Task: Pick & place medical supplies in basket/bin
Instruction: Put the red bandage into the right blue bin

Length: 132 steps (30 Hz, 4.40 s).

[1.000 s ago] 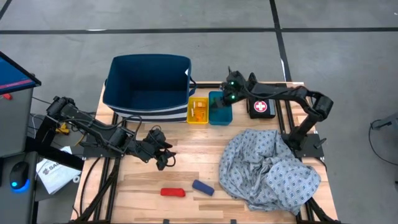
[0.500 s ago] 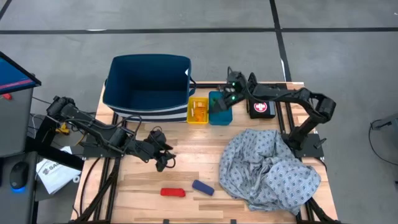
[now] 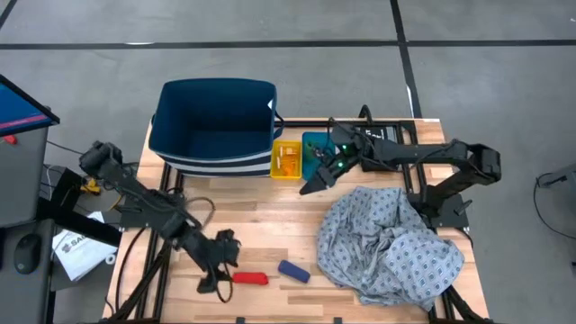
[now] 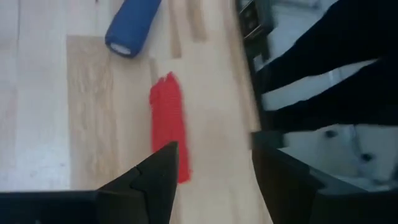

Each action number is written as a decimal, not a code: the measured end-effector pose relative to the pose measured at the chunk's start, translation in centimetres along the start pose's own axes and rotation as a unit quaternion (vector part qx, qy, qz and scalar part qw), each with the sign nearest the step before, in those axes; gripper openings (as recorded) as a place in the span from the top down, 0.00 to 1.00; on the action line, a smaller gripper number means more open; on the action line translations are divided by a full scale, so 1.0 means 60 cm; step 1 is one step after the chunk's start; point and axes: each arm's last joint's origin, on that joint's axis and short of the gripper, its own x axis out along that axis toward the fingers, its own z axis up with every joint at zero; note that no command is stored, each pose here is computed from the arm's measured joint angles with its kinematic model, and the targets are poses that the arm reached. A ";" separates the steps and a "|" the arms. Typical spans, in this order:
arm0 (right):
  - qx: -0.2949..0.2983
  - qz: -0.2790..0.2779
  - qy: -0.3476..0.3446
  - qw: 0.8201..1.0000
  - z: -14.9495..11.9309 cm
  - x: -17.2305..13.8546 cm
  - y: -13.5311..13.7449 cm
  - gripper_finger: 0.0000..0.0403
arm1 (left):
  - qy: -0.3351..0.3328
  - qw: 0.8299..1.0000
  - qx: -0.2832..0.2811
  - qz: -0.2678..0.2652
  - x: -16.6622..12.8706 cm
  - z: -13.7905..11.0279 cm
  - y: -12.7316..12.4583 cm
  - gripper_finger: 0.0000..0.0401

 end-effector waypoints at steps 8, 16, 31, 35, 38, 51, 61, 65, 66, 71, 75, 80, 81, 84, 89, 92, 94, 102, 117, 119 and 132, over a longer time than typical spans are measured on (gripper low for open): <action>-0.012 -0.015 -0.062 0.998 -0.018 -0.008 0.046 0.50 | 0.061 0.996 0.043 0.052 0.099 0.003 0.014 0.51; -0.011 -0.011 -0.076 0.997 -0.024 -0.013 0.061 0.50 | 0.085 0.993 0.047 0.067 0.167 -0.014 0.022 0.51; -0.023 -0.005 -0.067 0.997 -0.033 -0.005 0.067 0.50 | 0.059 0.990 -0.008 0.129 0.182 -0.015 0.035 0.76; -0.034 -0.002 -0.070 0.997 -0.033 -0.007 0.071 0.50 | 0.034 0.984 -0.025 0.171 0.175 0.001 0.062 0.79; -0.047 0.009 -0.078 0.996 -0.032 -0.011 0.078 0.50 | 0.010 0.981 -0.032 0.191 0.162 0.020 0.084 0.77; -0.180 0.030 -0.144 0.972 -0.041 -0.074 0.134 0.50 | -0.276 0.937 -0.051 0.208 -0.022 0.154 0.162 0.76; -0.280 0.016 -0.218 0.935 -0.046 -0.108 0.165 0.50 | -0.524 0.840 -0.052 0.131 -0.139 0.217 0.176 0.76; -0.289 0.025 -0.225 0.930 -0.043 -0.102 0.166 0.48 | -0.545 0.827 -0.055 0.130 -0.148 0.221 0.182 0.76; -0.288 0.022 -0.229 0.930 -0.041 -0.099 0.164 0.47 | -0.550 0.823 -0.056 0.130 -0.150 0.223 0.183 0.76; -0.290 0.013 -0.261 0.921 -0.023 -0.091 0.155 0.40 | -0.573 0.809 -0.055 0.121 -0.158 0.226 0.180 0.76; -0.294 0.016 -0.276 0.915 -0.007 -0.079 0.143 0.37 | -0.572 0.809 -0.056 0.122 -0.152 0.228 0.182 0.76; -0.301 0.038 -0.272 0.913 0.007 -0.060 0.130 0.37 | -0.576 0.805 -0.060 0.127 -0.154 0.228 0.182 0.76; -0.306 0.046 -0.274 0.910 0.009 -0.058 0.130 0.37 | -0.576 0.805 -0.061 0.129 -0.154 0.228 0.182 0.76; -0.310 0.052 -0.275 0.909 0.015 -0.049 0.128 0.37 | -0.577 0.804 -0.063 0.129 -0.154 0.228 0.183 0.76; -0.318 0.060 -0.267 0.908 0.031 -0.033 0.131 0.37 | -0.572 0.807 -0.063 0.131 -0.152 0.227 0.183 0.76; -0.321 0.061 -0.264 0.907 0.043 -0.022 0.133 0.37 | -0.570 0.809 -0.063 0.132 -0.152 0.227 0.183 0.76; -0.324 0.061 -0.260 0.907 0.051 -0.016 0.133 0.37 | -0.563 0.813 -0.064 0.135 -0.149 0.226 0.184 0.76; -0.313 0.048 -0.231 0.920 0.063 -0.006 0.132 0.41 | -0.554 0.818 -0.064 0.139 -0.146 0.224 0.186 0.76; -0.328 0.047 -0.233 0.914 0.061 -0.010 0.136 0.78 | -0.541 0.826 -0.065 0.143 -0.144 0.222 0.186 0.71; -0.327 0.045 -0.231 0.915 0.060 -0.010 0.135 0.78 | -0.531 0.832 -0.073 0.142 -0.141 0.220 0.186 0.68; -0.323 0.044 -0.237 0.915 0.067 -0.020 0.136 0.78 | -0.355 0.915 -0.072 0.179 -0.081 0.174 0.183 0.54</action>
